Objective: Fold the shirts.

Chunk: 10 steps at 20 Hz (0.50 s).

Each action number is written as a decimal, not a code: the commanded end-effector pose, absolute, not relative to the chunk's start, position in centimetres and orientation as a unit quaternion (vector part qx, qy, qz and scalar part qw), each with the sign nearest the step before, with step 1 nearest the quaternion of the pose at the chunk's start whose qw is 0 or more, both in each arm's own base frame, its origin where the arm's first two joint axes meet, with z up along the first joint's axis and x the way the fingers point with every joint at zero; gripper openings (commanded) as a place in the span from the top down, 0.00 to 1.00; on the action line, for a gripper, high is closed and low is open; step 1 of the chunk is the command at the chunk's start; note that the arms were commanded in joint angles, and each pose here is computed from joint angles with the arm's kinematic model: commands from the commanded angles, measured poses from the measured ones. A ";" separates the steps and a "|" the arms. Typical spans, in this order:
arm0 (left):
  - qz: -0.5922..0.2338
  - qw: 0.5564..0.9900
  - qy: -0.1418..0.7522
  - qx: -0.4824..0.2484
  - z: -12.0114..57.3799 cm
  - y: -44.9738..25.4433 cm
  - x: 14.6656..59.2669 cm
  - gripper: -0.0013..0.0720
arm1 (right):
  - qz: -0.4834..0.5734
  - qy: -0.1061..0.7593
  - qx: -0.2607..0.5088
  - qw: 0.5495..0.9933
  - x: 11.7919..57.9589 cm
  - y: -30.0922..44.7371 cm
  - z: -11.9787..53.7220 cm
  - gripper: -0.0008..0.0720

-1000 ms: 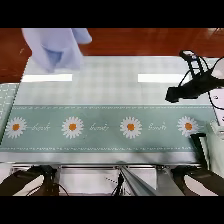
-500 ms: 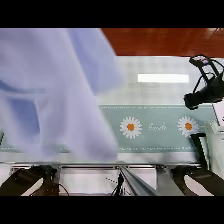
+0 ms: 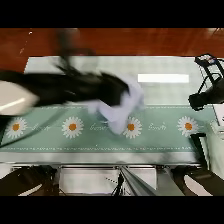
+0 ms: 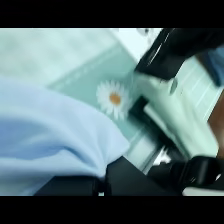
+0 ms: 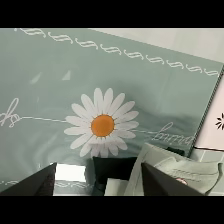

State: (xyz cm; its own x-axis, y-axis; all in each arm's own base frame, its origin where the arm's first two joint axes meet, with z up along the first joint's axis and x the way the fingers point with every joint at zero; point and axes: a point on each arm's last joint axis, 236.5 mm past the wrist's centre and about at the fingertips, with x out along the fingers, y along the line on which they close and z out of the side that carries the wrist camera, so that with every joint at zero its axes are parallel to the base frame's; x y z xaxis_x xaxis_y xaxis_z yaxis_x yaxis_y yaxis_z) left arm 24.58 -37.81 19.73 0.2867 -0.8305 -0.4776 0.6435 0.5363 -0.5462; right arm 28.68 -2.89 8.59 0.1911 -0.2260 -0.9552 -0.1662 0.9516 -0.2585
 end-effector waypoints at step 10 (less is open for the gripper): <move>-0.333 0.824 0.447 -0.103 19.0 -25.8 33.7 0.25 | -0.040 0.637 -0.190 0.746 28.5 -4.7 9.1 0.30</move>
